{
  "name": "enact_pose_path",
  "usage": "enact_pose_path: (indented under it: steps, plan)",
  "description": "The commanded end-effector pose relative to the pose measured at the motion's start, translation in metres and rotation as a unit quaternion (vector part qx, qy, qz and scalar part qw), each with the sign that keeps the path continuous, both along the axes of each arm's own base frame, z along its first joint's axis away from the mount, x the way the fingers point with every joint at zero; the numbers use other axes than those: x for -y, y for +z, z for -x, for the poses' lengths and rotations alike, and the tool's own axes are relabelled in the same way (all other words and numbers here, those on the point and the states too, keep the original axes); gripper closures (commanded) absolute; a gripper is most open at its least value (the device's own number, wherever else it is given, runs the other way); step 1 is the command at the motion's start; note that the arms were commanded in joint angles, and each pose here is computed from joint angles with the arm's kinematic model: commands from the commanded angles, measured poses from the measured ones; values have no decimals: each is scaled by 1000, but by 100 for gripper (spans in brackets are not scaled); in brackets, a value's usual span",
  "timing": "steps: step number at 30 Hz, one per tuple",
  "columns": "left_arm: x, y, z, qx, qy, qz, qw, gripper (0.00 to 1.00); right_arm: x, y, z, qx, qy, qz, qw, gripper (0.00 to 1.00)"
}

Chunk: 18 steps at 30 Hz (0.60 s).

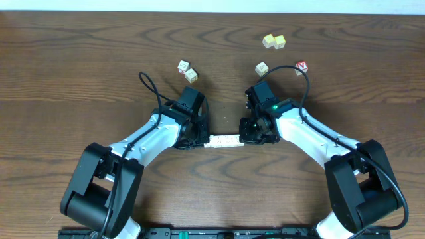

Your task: Lift 4 blocks

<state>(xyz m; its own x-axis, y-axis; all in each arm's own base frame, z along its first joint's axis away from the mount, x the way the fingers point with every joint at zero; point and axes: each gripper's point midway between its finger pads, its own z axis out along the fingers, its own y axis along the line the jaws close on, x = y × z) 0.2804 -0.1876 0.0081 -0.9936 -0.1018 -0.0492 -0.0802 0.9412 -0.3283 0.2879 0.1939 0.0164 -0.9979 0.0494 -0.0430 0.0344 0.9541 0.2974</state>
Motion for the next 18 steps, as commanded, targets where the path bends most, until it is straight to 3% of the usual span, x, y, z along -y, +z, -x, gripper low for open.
enact_pose_path:
  steps: [1,18]
  plan:
    - [11,-1,7,-13,-26,28,999,93,-14,8,5,-6,7,-36,999,99]
    - [23,13,13,-18,-40,69,997,93,-25,23,8,-5,15,-73,997,99]
